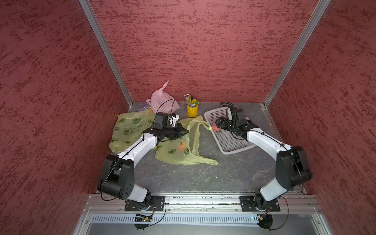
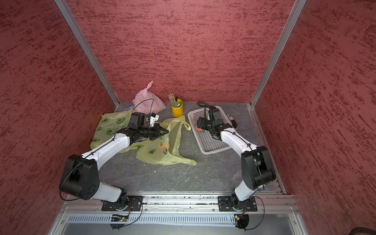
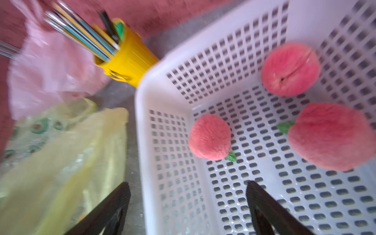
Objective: Place the peach into a plastic bag & tie a knot
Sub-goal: Pick up the peach from the basket.
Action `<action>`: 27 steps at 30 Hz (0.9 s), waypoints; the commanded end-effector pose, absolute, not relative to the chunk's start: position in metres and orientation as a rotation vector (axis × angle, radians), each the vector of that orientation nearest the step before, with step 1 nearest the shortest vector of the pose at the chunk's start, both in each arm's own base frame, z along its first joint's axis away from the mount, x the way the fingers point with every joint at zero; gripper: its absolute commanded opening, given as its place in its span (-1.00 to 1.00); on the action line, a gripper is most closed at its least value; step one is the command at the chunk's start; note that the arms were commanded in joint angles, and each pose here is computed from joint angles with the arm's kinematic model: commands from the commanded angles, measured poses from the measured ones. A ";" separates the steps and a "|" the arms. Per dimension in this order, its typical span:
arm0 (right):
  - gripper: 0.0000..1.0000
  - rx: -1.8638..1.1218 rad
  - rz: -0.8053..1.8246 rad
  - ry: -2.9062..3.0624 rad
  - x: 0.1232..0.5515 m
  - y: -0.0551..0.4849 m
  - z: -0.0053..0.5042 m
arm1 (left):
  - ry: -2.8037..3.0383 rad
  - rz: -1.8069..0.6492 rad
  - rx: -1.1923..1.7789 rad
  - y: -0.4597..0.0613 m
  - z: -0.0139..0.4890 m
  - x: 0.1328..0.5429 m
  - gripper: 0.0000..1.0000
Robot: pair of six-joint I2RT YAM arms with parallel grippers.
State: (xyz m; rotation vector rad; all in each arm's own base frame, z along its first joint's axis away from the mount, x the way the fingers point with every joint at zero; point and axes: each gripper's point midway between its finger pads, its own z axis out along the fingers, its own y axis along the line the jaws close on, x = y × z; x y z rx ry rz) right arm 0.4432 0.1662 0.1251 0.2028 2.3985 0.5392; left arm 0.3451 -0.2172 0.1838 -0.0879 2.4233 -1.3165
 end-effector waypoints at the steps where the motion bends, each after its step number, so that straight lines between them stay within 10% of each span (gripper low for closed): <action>1: 0.85 0.219 0.486 2.380 0.471 0.165 0.120 | 2.417 -1.303 -0.055 -0.216 0.185 0.340 -1.00; 10: 0.85 0.236 0.492 2.438 0.500 0.177 0.073 | 2.422 -1.309 -0.035 -0.222 0.185 0.337 -1.00; 16: 0.36 0.218 0.528 2.419 0.504 0.181 0.077 | 2.427 -1.306 -0.031 -0.223 0.184 0.335 -1.00; 27: -0.16 0.147 0.682 2.217 0.418 0.165 0.204 | 2.422 -1.289 -0.036 -0.221 0.186 0.335 -1.00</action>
